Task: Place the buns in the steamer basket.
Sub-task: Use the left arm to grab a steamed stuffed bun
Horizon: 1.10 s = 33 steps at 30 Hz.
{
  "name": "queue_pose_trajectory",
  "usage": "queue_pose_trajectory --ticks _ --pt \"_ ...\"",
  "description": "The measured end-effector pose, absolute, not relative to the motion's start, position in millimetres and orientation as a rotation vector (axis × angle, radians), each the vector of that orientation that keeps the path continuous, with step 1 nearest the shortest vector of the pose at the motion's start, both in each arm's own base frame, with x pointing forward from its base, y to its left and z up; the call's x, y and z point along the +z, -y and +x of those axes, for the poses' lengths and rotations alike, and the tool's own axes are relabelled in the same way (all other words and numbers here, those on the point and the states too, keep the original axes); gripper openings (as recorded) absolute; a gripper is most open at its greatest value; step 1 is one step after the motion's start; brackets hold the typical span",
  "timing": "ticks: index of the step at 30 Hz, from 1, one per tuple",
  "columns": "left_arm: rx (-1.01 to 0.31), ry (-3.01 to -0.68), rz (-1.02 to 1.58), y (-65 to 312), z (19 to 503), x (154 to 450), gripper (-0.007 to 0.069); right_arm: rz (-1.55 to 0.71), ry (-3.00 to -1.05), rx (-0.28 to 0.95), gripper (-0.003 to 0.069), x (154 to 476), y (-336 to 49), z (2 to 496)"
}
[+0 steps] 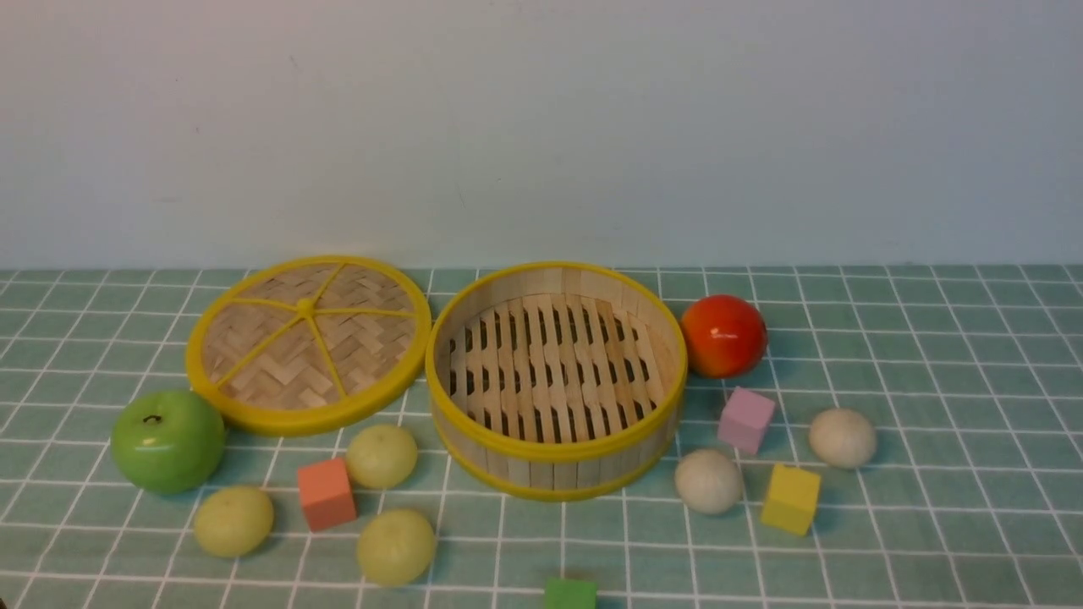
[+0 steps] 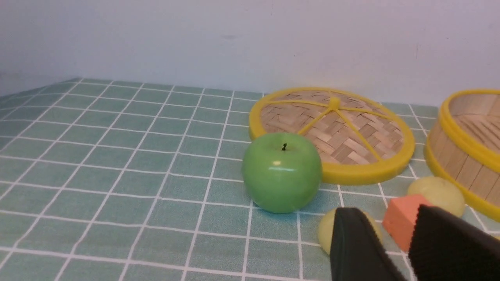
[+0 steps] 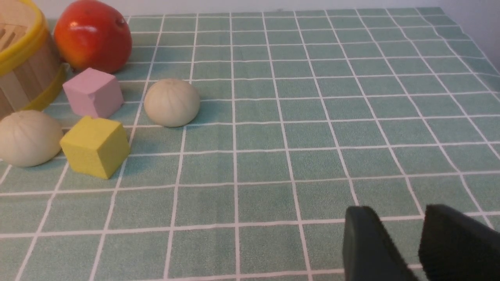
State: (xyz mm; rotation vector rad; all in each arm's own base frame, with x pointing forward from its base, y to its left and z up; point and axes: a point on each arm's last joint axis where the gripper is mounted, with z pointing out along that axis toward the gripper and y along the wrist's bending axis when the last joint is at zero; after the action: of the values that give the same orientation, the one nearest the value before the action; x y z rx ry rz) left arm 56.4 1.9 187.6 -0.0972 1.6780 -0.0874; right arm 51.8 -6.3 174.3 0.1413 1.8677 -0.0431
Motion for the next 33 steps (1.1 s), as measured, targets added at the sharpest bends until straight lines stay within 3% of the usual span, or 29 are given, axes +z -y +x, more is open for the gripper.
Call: queue_pose_trajectory --ticks 13,17,18,20,24,27,33 --pt "-0.106 -1.66 -0.106 -1.4 56.6 189.2 0.0238 0.141 -1.868 -0.043 0.0238 174.3 6.3 51.8" --pt "-0.262 -1.563 -0.201 1.7 56.9 197.6 0.0238 0.141 -1.868 -0.043 0.0238 174.3 6.3 51.8" --pt "-0.352 -1.469 -0.23 3.7 56.4 206.0 0.0238 0.141 -1.868 -0.043 0.0238 174.3 6.3 51.8" --pt "-0.391 -1.41 -0.23 4.8 55.6 211.4 0.0238 0.141 -1.868 -0.043 0.0238 174.3 6.3 51.8" --pt "-0.481 -1.253 -0.229 6.4 49.6 239.4 0.0238 0.141 -1.868 -0.043 0.0238 174.3 6.3 51.8" --pt "-0.49 -1.168 -0.226 4.8 39.6 292.9 0.0238 0.141 -1.868 -0.043 0.0238 174.3 6.3 51.8" --pt "-0.434 -1.335 -0.322 0.1 55.5 369.9 0.0238 0.141 -1.868 -0.043 0.0238 174.3 6.3 51.8"
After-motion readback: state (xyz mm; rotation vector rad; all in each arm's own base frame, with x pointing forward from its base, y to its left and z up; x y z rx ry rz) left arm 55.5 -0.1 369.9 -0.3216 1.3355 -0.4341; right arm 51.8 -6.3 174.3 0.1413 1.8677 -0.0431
